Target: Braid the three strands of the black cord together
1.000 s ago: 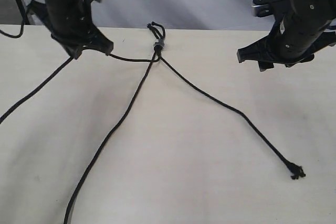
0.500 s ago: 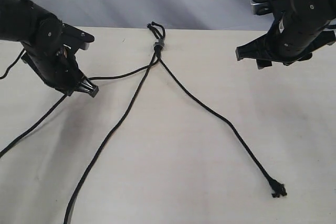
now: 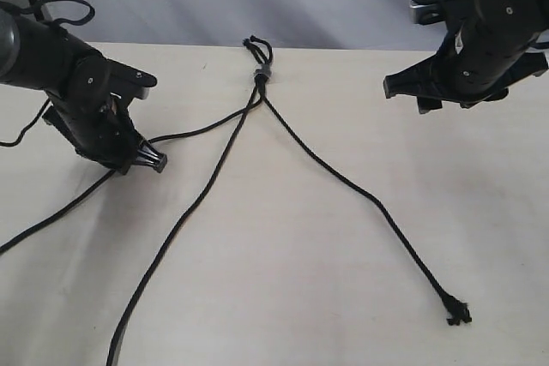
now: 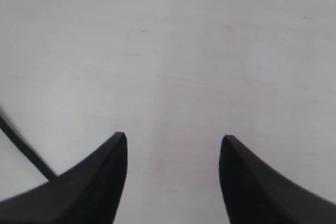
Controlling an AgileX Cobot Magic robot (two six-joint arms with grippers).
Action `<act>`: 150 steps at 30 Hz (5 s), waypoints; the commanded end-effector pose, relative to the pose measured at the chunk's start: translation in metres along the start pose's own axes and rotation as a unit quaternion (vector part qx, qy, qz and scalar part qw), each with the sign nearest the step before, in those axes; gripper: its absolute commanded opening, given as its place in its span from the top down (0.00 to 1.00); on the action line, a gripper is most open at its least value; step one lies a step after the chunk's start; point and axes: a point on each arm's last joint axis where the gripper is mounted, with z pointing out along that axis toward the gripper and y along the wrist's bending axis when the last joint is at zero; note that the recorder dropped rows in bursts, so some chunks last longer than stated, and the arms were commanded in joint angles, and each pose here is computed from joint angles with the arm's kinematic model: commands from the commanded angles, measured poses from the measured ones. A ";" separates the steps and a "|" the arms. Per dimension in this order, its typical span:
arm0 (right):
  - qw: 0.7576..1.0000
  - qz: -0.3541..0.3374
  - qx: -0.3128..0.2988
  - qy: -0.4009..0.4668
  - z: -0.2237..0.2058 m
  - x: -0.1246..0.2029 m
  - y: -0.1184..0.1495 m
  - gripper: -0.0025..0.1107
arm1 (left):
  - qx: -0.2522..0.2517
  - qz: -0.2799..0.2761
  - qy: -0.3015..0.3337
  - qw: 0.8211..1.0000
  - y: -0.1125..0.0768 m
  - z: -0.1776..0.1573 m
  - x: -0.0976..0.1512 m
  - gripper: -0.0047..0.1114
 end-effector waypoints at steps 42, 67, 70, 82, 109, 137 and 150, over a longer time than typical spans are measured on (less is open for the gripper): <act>0.897 -0.359 -0.178 0.189 -0.006 0.122 0.352 0.62 | -0.070 -0.202 -0.151 0.965 0.122 -0.129 0.024 0.43; 0.989 -0.127 -0.009 0.072 -0.063 -0.027 0.065 0.98 | -0.053 -0.221 -0.149 0.962 0.119 -0.128 0.024 0.43; 0.994 -0.065 -0.001 0.086 -0.036 -0.024 0.027 0.98 | -0.042 -0.234 -0.151 0.959 0.118 -0.128 0.023 0.43; 0.987 0.032 0.026 0.155 0.073 0.012 -0.047 0.98 | -0.034 -0.242 -0.150 0.958 0.117 -0.123 0.022 0.43; 0.982 0.054 0.015 0.181 0.116 0.026 -0.036 0.98 | -0.033 -0.243 -0.157 0.957 0.117 -0.124 0.021 0.43; 0.995 0.037 0.053 0.074 0.039 -0.007 -0.068 0.51 | 0.077 -0.060 -0.191 0.977 -0.024 -0.133 -0.013 0.43; 0.987 0.138 0.076 0.014 0.012 0.000 -0.124 0.51 | 0.160 0.117 -0.121 0.973 -0.215 -0.109 -0.069 0.43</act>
